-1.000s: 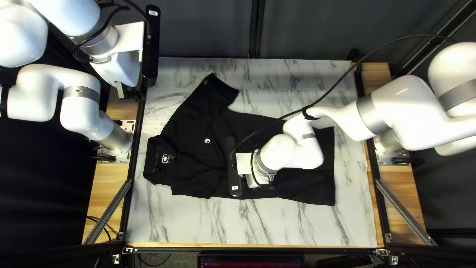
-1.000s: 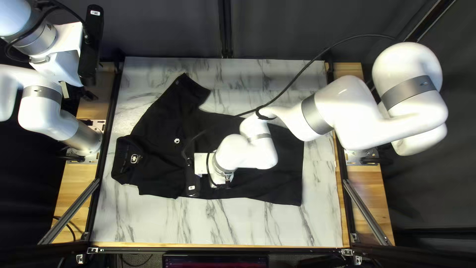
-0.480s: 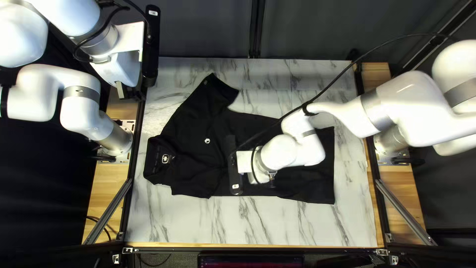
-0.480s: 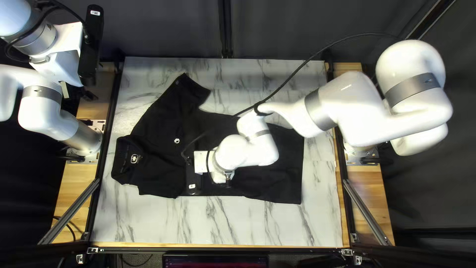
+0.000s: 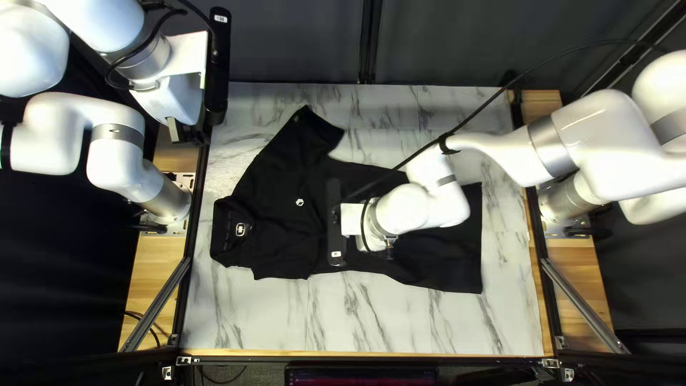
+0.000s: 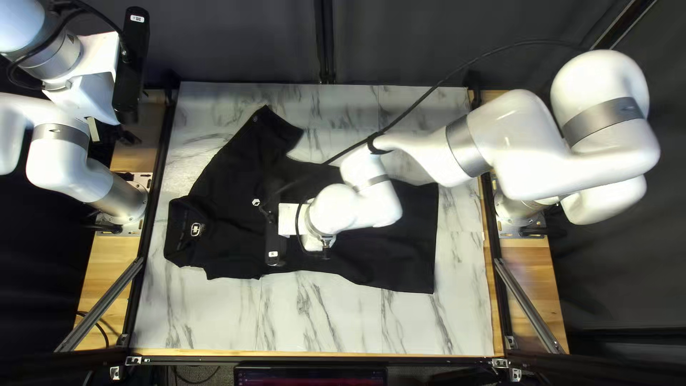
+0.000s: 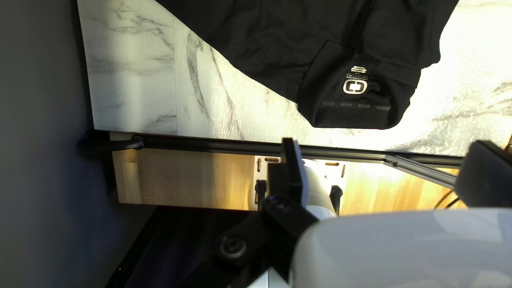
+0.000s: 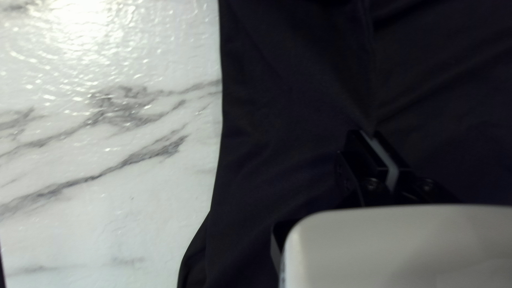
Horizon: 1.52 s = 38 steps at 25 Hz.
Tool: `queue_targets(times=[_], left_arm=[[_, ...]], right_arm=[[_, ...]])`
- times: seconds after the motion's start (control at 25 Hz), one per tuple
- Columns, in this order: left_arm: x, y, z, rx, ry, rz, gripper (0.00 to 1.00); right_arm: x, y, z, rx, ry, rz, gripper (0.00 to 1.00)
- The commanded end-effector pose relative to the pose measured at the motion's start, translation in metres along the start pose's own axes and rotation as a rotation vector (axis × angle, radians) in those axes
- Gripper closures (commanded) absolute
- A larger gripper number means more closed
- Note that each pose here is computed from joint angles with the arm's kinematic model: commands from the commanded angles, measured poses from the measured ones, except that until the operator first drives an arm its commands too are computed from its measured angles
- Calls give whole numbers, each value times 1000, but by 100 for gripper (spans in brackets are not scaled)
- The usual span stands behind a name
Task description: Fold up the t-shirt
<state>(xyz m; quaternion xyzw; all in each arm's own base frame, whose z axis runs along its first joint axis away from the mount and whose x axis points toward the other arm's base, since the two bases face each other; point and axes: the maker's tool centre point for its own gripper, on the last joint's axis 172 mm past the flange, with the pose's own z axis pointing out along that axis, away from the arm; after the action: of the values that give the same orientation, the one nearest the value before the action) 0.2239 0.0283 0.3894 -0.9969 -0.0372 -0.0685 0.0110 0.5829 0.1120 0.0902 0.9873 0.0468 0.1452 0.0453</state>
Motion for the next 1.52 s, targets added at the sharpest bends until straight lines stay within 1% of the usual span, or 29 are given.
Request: queue_targets(times=[0.04,0.12,0.32,0.44,0.48,0.52,0.56,0.68,0.84,0.96,1.16,1.28,1.36,1.52], left_arm=[[0,0,0,0,0,0,0],[0,0,0,0,0,0,0],[0,0,0,0,0,0,0],[0,0,0,0,0,0,0],[0,0,0,0,0,0,0],[0,0,0,0,0,0,0],[0,0,0,0,0,0,0],[0,0,0,0,0,0,0],[0,0,0,0,0,0,0],[0,0,0,0,0,0,0],[0,0,0,0,0,0,0],[0,0,0,0,0,0,0],[0,0,0,0,0,0,0],[0,0,0,0,0,0,0]], right_arm=[[7,-9,-5,-6,15,-11,100],[7,-14,-8,-12,20,-14,100],[-10,-36,-17,-25,31,-10,100],[-21,-63,-17,-37,28,-2,100],[-23,-76,-17,-44,26,0,100],[-24,-81,-17,-47,25,0,100],[-22,-101,-19,-60,22,1,100],[-15,-135,-31,-92,18,-3,100],[-4,-167,-40,-119,17,-9,100],[3,-189,-36,-128,8,-10,100],[7,-215,-29,-138,-24,5,100],[5,-232,-25,-140,-36,10,100],[4,-238,-20,-137,-41,10,100],[2,-236,-14,-128,-49,9,100]])
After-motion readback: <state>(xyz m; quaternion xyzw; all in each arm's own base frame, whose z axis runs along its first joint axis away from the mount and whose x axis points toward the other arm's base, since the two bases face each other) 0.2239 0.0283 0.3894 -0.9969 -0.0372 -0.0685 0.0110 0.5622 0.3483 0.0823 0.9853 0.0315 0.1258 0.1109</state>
